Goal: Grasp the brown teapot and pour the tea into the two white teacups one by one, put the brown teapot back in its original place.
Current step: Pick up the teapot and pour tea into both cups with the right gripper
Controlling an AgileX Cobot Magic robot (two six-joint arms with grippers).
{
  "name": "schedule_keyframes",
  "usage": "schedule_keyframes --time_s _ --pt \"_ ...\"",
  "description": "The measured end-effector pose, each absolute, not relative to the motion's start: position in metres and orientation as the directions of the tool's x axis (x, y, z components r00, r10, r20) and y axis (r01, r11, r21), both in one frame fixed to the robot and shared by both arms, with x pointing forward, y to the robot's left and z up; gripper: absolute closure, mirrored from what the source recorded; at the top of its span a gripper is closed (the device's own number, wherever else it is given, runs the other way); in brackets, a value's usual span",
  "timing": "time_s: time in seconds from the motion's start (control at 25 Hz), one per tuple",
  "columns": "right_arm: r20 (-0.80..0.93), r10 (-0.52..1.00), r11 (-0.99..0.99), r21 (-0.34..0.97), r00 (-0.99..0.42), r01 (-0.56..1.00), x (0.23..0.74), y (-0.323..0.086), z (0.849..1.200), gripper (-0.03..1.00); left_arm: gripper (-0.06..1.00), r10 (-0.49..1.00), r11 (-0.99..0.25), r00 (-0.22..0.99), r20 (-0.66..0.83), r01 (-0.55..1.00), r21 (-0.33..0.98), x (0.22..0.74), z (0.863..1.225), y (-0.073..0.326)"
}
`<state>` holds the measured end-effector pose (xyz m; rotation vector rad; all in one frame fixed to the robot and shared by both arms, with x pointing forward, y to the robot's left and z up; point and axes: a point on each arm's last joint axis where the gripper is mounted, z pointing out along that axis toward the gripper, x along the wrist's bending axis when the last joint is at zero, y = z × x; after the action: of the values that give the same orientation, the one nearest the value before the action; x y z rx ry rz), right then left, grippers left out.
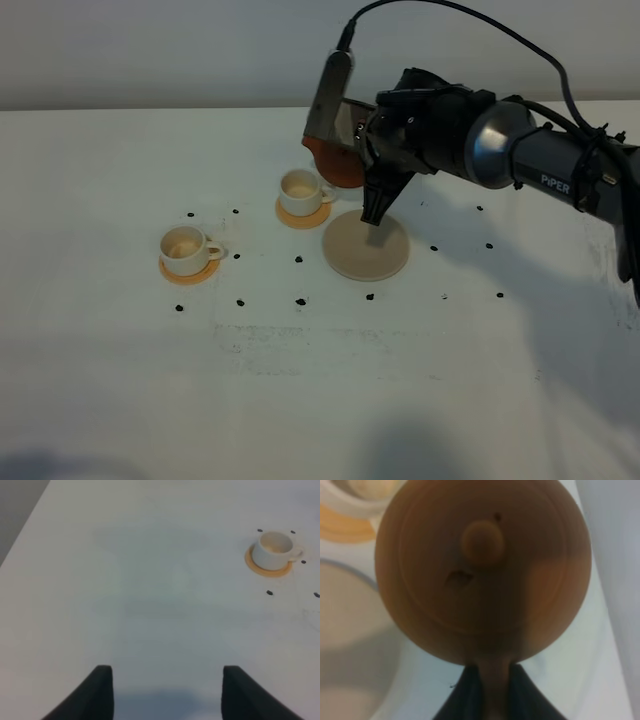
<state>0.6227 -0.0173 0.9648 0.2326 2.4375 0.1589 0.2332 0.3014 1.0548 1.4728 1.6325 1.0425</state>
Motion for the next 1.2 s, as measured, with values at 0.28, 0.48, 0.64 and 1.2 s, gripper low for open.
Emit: schedule_keyframes --time_s 0.28,0.48,0.64,1.2 --pt "-0.659 0.118 0.993 0.076 -0.743 0.089 0.624 -0.018 0.959 0.88 0.45 0.993 0.032 -0.115 0.020 0.436 0.899 0.233 1.055 0.301" --pt "-0.688 0.056 0.998 0.021 -0.724 0.057 0.624 -0.018 0.959 0.88 0.45 0.993 0.032 -0.115 0.020 0.436 0.899 0.233 1.055 0.301" --pt "-0.696 0.014 0.999 -0.019 -0.718 0.039 0.622 -0.018 0.956 0.88 0.45 0.993 0.032 -0.115 0.020 0.436 0.899 0.233 1.055 0.301" --pt "-0.730 -0.086 0.996 -0.080 -0.678 -0.039 0.612 -0.003 0.960 0.88 0.45 0.993 0.032 -0.115 0.020 0.436 0.899 0.233 1.055 0.301"
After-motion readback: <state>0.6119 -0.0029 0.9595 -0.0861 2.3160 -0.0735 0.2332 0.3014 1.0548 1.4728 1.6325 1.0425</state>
